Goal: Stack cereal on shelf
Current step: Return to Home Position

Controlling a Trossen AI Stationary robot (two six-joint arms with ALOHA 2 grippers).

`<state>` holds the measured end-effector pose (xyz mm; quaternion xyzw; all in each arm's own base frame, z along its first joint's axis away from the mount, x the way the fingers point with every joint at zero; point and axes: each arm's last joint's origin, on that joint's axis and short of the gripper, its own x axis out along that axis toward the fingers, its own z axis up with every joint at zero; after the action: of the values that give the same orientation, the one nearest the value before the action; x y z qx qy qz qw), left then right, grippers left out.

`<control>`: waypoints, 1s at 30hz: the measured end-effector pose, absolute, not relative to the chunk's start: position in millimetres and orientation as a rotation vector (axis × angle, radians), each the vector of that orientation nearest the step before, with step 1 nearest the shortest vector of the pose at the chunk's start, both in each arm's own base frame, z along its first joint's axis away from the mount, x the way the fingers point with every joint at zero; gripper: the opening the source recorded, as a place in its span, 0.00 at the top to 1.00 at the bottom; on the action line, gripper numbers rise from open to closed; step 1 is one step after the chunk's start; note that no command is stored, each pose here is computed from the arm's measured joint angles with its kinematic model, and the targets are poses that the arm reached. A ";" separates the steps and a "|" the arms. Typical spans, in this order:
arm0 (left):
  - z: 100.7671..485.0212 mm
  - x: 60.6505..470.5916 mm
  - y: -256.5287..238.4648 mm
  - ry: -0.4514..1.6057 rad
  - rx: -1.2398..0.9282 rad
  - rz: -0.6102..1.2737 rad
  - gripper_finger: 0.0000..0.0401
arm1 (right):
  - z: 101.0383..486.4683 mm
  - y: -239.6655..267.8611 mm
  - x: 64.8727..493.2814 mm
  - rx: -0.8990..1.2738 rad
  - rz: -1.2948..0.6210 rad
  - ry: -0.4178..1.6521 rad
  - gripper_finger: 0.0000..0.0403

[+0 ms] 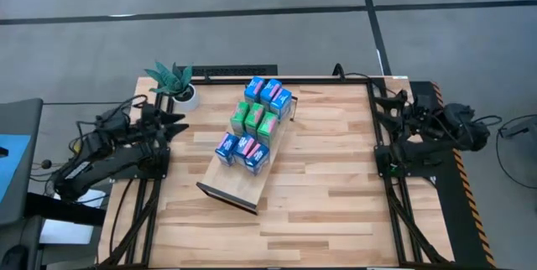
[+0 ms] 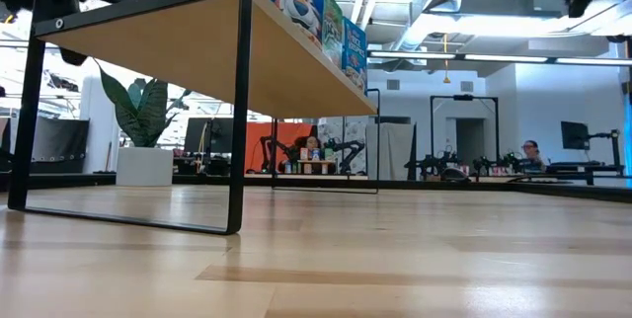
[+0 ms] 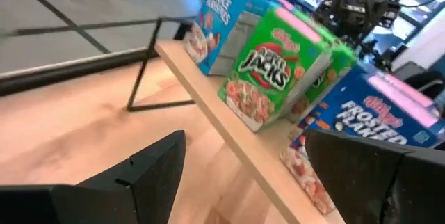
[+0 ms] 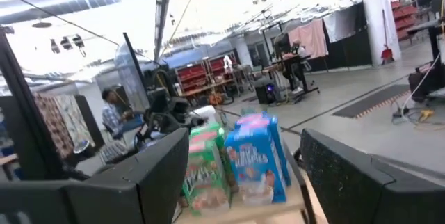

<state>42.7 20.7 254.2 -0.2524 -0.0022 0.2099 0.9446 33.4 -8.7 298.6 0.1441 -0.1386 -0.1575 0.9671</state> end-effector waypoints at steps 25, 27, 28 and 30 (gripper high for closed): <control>194.2 73.0 30.6 0.070 -0.605 0.415 0.29 | 224.3 1.4 84.6 0.299 -0.296 -0.260 0.25; 194.1 73.6 29.4 0.068 -0.594 0.429 0.29 | 221.2 1.6 85.7 0.310 -0.295 -0.253 0.25; 194.1 73.9 28.7 0.067 -0.590 0.434 0.29 | 220.9 1.6 85.8 0.318 -0.294 -0.261 0.25; 193.6 74.7 26.9 0.068 -0.585 0.432 0.29 | 218.7 1.8 86.6 0.322 -0.290 -0.269 0.25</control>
<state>74.7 26.9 193.6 -0.2860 0.0333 0.2114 0.9340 86.6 1.8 218.7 0.1594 -0.1332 -0.1437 0.9676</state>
